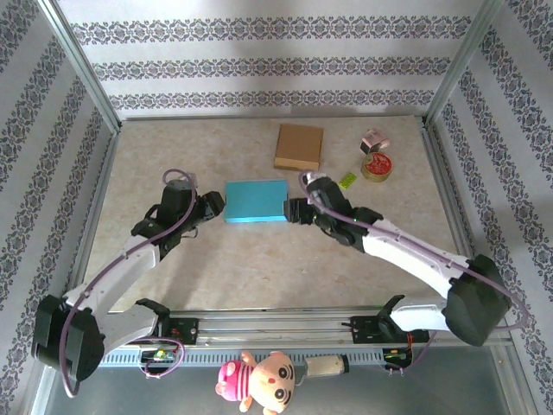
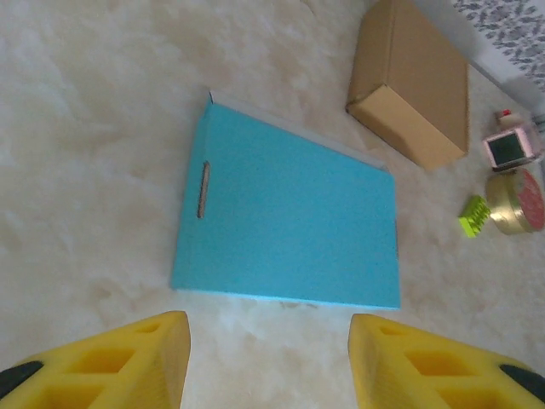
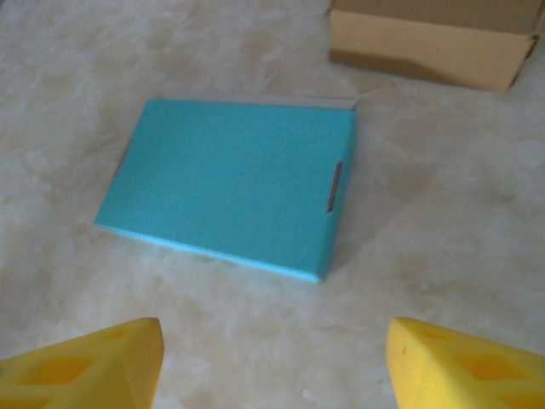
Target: Fold the paper box
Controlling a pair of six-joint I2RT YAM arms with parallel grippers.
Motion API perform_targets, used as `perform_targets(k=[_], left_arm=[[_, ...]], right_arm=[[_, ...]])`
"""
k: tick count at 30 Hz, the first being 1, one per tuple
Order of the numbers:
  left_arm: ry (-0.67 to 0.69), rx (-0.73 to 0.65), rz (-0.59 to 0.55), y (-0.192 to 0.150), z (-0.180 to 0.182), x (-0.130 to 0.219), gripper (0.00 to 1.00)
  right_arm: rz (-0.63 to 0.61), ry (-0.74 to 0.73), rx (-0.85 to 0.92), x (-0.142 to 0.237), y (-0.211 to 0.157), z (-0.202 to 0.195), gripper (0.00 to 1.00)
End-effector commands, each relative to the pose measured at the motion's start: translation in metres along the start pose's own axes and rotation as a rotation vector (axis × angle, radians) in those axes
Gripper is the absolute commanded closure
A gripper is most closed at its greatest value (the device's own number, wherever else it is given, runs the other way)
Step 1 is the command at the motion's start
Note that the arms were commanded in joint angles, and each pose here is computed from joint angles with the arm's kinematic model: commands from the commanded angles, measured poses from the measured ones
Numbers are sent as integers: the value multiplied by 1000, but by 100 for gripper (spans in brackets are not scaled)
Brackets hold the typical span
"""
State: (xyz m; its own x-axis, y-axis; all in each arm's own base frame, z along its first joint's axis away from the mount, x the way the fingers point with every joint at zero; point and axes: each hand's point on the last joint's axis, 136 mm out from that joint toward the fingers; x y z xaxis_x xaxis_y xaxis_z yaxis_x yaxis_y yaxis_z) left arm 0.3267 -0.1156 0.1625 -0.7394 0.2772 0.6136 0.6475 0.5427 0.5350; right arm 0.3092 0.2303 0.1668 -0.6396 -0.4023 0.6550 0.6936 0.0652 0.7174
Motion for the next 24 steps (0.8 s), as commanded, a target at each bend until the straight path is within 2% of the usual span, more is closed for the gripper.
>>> perform_targets(k=[1, 5, 12, 13, 18, 24], left_arm=[[96, -95, -10, 24, 9, -15, 49], [147, -124, 82, 34, 14, -53, 50], [151, -78, 177, 48, 24, -112, 51], [147, -72, 190, 48, 25, -118, 51], [136, -51, 217, 51, 29, -133, 51], [108, -42, 236, 48, 25, -132, 51]], right_arm=[[161, 67, 12, -15, -4, -2, 29], [294, 28, 2, -47, 6, -14, 30], [374, 15, -50, -103, 3, -25, 29], [382, 22, -54, -108, 0, -25, 32], [431, 69, -111, -122, -29, -20, 51], [456, 128, -132, -114, -57, -8, 51]])
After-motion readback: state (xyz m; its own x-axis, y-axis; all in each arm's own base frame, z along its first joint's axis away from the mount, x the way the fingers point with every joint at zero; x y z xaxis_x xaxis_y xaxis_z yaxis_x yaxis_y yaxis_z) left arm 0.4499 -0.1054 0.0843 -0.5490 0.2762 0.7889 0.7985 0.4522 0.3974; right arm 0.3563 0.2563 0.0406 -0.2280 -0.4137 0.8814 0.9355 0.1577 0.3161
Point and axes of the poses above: each hand's point on the last joint's axis, 136 mm out from that joint toward the fingers, its own x axis back along the fingers, its own z axis along the line the jaws close on, y = z × x, and after that the axes turned 5 degrees about x, right-handed
